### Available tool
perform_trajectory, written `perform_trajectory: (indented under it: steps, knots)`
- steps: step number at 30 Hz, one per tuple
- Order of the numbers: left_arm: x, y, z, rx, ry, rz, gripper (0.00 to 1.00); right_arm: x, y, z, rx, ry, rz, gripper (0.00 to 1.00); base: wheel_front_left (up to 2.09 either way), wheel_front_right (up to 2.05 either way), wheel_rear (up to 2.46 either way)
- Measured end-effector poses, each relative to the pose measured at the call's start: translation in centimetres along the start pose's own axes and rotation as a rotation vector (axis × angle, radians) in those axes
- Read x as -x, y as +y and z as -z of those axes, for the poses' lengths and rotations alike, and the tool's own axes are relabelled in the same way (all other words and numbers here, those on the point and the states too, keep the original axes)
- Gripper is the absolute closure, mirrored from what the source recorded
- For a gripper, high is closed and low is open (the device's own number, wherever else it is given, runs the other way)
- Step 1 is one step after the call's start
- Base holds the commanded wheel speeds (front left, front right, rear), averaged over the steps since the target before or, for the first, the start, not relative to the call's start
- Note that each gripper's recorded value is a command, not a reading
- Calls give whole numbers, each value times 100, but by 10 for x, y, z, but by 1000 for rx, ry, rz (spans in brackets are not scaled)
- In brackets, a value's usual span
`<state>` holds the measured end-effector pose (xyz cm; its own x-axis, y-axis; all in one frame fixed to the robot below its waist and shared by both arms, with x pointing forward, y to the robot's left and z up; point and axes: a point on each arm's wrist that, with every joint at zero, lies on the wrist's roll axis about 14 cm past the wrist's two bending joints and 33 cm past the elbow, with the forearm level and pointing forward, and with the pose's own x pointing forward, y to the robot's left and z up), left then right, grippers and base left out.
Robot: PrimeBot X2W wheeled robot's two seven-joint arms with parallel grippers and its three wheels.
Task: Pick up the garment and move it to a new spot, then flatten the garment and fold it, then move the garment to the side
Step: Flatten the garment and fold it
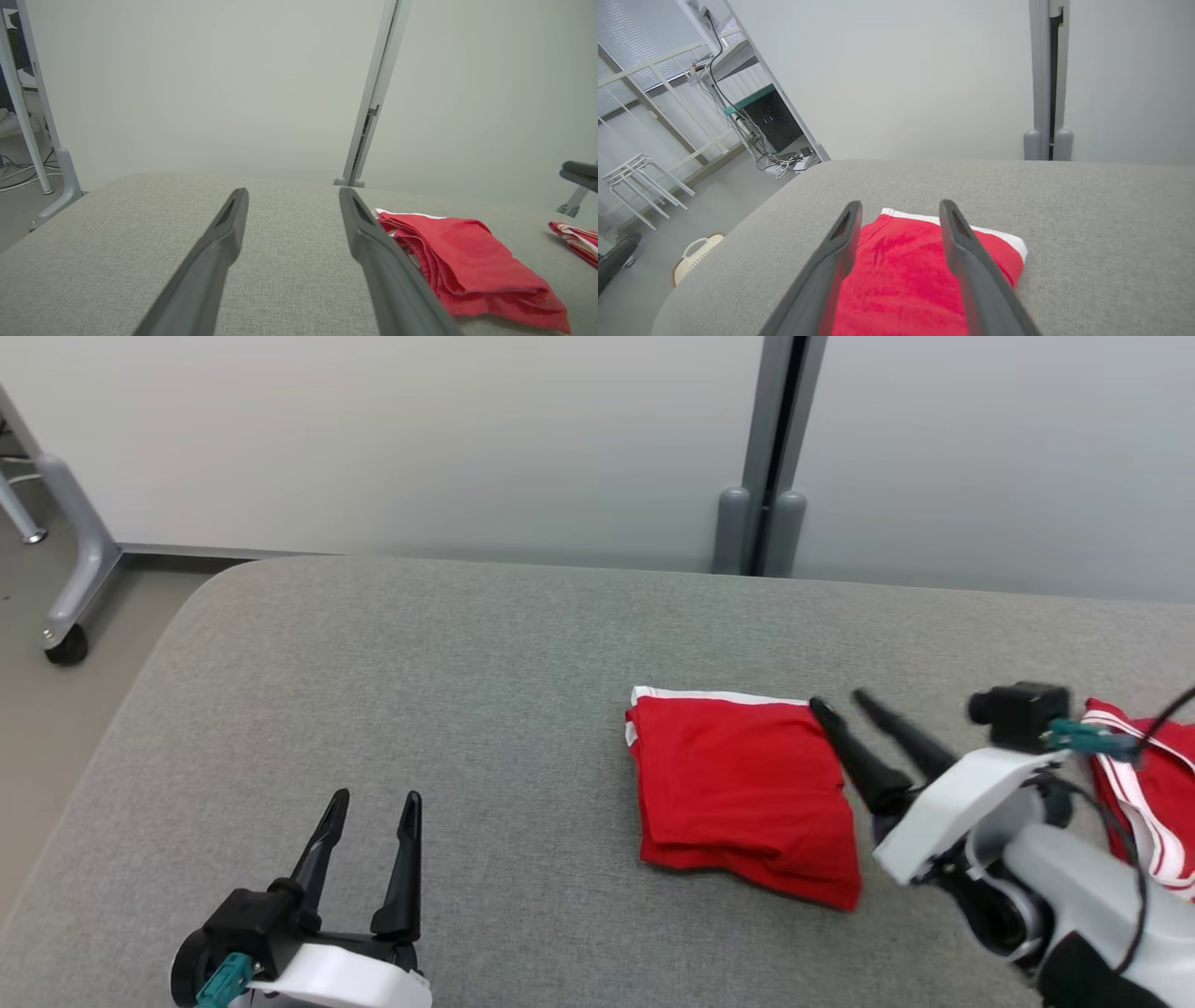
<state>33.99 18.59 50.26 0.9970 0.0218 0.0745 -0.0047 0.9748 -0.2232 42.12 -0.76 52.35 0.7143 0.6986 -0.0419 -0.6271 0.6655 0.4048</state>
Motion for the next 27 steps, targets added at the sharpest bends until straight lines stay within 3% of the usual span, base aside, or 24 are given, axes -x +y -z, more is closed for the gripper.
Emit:
perform_trajectory:
  steps: [5, 10, 18, 27]
  knots:
    - [-4, -1, -4, -9, -11, 8, 0, 24, -34, -51, 76, -155, 99, 0, 0, 0, 0]
    - [-6, -5, -10, -13, -32, 20, 0, 57, -54, -68, 129, -256, 196, 0, 0, 0, 0]
    - [-9, -7, -19, -44, -60, 25, 0, 109, -81, -70, 162, -376, 383, 0, 0, 0, 0]
    - [-6, -7, -18, -67, -56, 16, 0, 134, -86, -36, 228, -337, 501, 0, 0, 0, 0]
